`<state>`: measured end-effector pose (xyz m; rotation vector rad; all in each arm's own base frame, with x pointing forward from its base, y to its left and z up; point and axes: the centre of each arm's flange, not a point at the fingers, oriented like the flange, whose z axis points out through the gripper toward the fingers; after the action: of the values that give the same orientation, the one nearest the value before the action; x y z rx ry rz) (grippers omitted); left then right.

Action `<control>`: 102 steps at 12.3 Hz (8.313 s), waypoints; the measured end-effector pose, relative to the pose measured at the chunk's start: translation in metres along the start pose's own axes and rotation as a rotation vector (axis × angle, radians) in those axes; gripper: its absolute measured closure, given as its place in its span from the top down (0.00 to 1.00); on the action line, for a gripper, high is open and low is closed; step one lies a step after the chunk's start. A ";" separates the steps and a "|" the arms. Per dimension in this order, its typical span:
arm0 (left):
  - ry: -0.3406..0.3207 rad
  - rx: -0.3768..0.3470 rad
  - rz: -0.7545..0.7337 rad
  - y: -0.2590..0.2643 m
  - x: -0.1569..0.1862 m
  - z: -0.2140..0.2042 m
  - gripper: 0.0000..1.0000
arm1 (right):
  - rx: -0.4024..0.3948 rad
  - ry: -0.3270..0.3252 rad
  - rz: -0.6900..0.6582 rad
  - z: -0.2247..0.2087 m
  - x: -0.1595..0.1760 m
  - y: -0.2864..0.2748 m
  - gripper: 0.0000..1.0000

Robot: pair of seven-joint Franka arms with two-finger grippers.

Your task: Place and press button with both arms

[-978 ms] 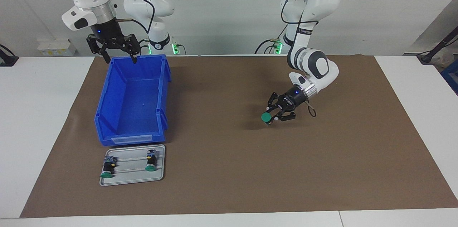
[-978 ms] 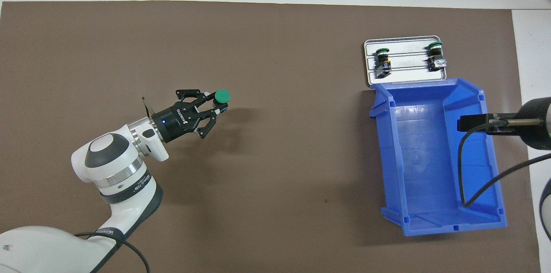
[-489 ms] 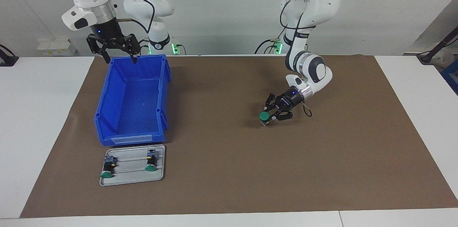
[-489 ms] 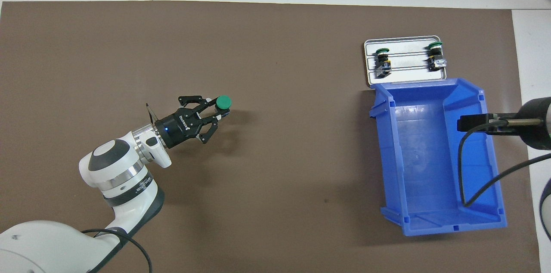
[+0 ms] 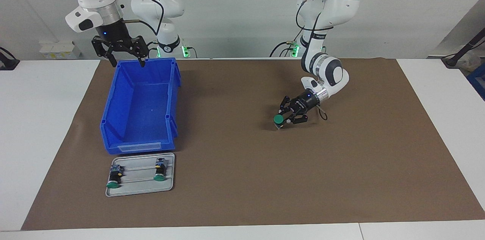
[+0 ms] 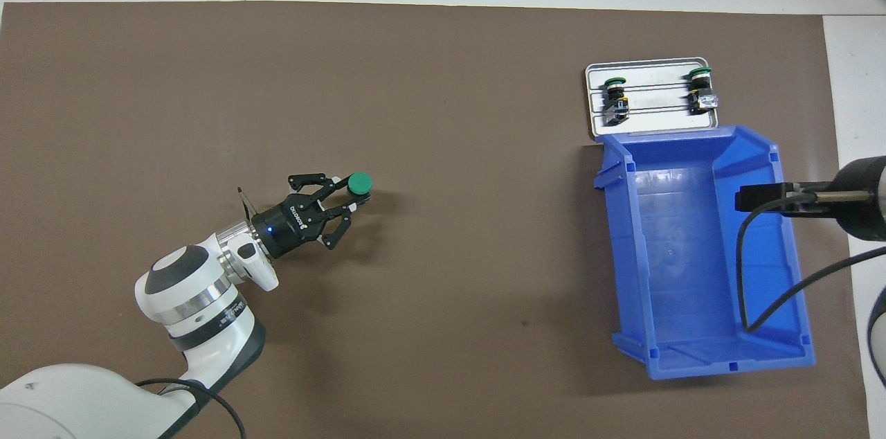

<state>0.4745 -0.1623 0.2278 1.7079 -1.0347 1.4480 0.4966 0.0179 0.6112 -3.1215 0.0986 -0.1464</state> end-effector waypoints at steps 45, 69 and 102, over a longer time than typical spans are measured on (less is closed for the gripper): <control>-0.725 -0.021 -0.582 -0.099 0.178 -0.131 0.65 | 0.000 0.000 0.000 0.000 0.000 0.000 1.00; -1.271 0.435 -0.639 -0.007 0.210 0.090 0.01 | 0.000 0.000 0.000 0.000 0.000 0.000 1.00; -1.217 0.560 -0.712 -0.115 0.273 -0.058 1.00 | 0.000 0.001 0.002 -0.001 0.000 0.001 1.00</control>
<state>0.5689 -0.0991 0.5075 3.0481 -0.3644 0.1084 0.4965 0.0170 0.6117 -3.1212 0.1014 -0.1480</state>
